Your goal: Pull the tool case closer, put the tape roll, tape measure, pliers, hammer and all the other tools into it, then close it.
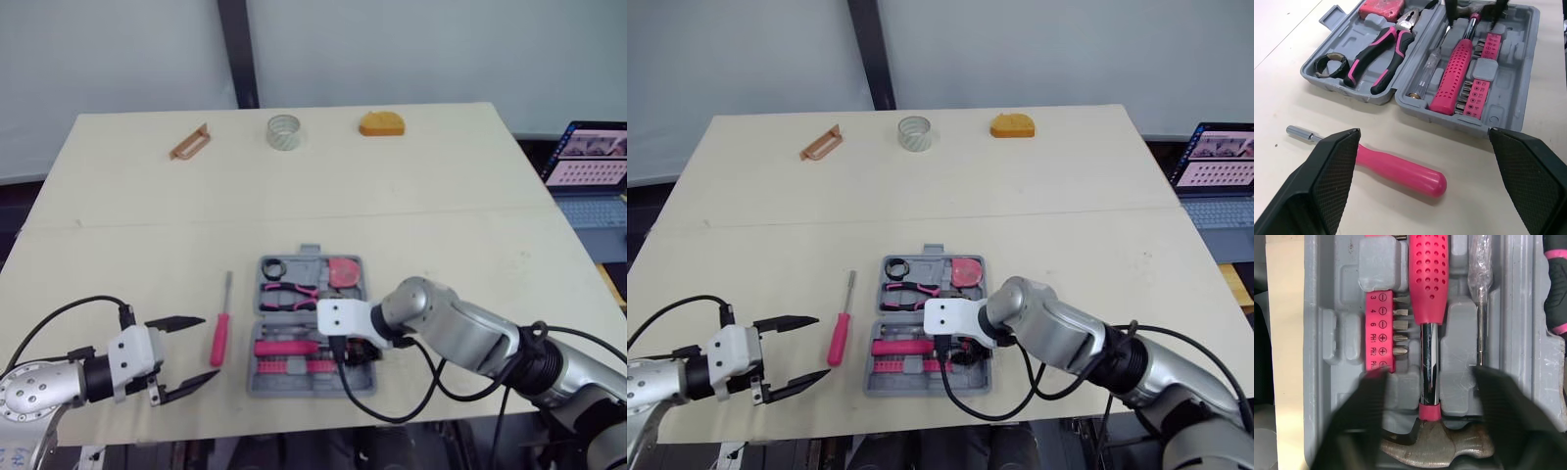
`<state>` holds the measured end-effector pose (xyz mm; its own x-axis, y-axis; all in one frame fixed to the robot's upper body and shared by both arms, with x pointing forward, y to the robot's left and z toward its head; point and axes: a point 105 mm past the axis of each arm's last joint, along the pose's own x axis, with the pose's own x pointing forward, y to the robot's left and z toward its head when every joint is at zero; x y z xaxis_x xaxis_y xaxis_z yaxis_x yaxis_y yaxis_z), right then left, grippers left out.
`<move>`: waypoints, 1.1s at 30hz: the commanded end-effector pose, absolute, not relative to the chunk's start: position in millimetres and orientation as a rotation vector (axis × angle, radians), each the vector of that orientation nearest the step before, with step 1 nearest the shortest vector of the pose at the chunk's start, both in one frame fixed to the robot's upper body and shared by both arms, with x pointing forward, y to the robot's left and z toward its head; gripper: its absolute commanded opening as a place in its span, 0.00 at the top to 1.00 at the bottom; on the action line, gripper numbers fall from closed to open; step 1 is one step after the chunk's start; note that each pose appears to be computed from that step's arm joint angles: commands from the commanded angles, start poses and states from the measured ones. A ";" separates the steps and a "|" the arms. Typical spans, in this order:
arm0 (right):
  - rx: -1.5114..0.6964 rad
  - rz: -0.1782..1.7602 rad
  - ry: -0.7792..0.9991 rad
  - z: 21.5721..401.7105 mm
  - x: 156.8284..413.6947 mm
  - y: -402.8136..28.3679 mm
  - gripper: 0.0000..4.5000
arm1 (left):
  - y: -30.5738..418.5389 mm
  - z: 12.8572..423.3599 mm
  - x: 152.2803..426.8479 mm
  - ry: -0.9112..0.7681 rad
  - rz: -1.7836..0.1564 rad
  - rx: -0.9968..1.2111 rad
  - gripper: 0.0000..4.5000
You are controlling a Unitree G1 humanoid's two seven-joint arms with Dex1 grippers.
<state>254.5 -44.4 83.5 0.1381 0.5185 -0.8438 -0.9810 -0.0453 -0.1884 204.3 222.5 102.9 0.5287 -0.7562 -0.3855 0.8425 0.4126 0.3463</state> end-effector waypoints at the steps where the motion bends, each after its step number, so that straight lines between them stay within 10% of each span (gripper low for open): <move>1: -0.932 1.377 0.580 99.4 252.5 -40.2 0.01 | 221.7 104.2 204.2 0.168 -1.016 0.543 0.00; 9: -0.700 1.428 0.323 126.0 254.0 -20.8 0.06 | 217.5 107.8 207.5 0.147 -1.019 0.537 0.00; 19: -0.434 1.474 0.085 103.5 262.3 -11.5 0.99 | 209.0 109.9 216.6 0.122 -1.044 0.535 0.00; 33: -0.391 1.518 0.193 63.8 259.2 -16.2 0.99 | 208.5 111.6 217.3 0.121 -1.038 0.538 0.00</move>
